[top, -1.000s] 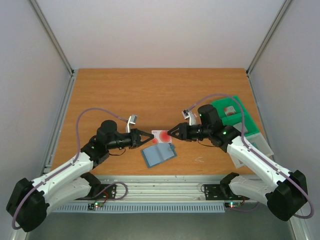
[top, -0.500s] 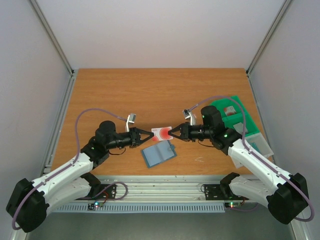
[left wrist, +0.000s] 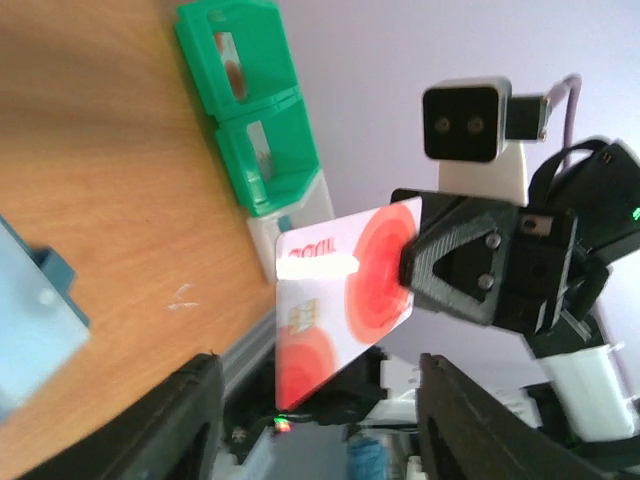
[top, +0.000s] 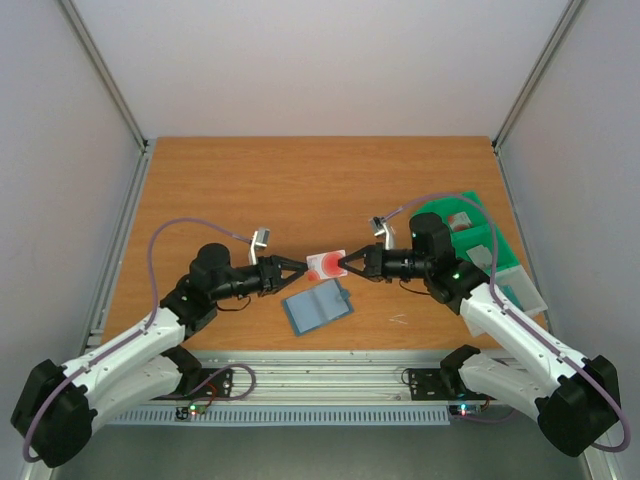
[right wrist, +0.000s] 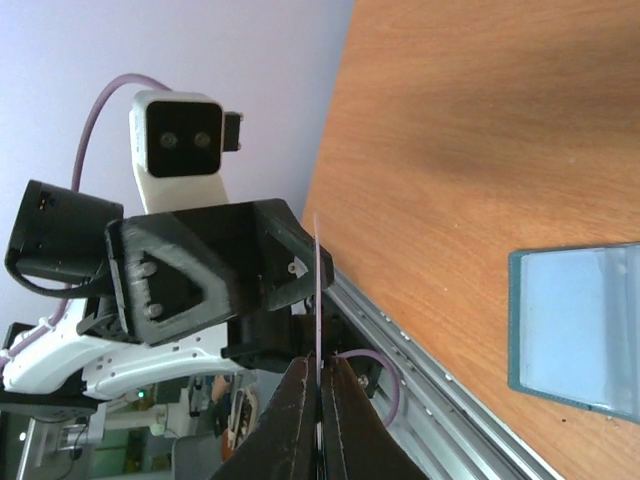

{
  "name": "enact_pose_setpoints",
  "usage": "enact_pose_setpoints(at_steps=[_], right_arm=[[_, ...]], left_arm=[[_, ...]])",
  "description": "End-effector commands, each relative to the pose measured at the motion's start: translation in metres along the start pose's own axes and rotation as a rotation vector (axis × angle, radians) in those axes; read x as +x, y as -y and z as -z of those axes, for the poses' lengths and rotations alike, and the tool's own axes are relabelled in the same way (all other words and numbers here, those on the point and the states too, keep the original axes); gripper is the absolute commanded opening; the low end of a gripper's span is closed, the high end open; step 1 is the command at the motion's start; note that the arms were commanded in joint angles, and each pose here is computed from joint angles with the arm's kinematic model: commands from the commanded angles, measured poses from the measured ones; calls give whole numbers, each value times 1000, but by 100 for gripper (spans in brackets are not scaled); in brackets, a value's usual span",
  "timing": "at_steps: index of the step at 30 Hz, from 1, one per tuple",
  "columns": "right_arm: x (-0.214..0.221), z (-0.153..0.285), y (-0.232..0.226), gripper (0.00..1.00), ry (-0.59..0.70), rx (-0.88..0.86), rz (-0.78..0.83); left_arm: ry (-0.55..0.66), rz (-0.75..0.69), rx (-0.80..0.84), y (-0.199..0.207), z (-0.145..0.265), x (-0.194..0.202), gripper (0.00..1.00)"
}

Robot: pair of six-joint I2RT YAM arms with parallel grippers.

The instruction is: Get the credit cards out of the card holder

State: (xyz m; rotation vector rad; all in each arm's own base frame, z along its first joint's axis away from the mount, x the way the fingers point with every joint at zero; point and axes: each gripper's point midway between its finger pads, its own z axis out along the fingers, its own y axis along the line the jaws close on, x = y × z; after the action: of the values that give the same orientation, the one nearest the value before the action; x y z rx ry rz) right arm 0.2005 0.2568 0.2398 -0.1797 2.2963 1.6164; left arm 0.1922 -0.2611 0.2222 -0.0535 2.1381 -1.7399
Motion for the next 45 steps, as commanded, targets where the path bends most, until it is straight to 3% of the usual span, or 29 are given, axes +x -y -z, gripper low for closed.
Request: enact_pose_setpoints(at_steps=[1, 3, 4, 5, 13, 18, 21, 23, 29, 36, 45], right_arm=[[-7, 5, 3, 1, 52, 26, 1], [-11, 8, 7, 1, 77, 54, -1], [-14, 9, 9, 1, 92, 69, -3], [-17, 11, 11, 1, 110, 87, -2], [-50, 23, 45, 1, 271, 260, -28], [-72, 32, 71, 1, 341, 347, -88], [-87, 40, 86, 1, 385, 388, -120], [-98, 50, 99, 1, 422, 426, -144], [-128, 84, 136, 1, 530, 537, -215], [-157, 138, 176, 1, 685, 672, -301], [-169, 199, 203, 1, 843, 887, -336]], left_arm=[[44, -49, -26, 1, 7, -5, 63], [42, -60, -56, -1, 9, -5, 76], [42, -73, -70, -3, 9, -5, 93], [40, -77, -84, -5, 10, -4, 99], [22, -110, -230, -34, 15, -1, 99], [43, -107, -496, -75, 35, -4, 99], [53, -146, -575, -85, 44, -8, 99], [15, -197, -571, -84, 45, -3, 99], [84, -241, -642, -92, 58, -13, 99], [64, -349, -647, -74, 58, -23, 99], [49, -377, -641, -81, 52, -22, 99]])
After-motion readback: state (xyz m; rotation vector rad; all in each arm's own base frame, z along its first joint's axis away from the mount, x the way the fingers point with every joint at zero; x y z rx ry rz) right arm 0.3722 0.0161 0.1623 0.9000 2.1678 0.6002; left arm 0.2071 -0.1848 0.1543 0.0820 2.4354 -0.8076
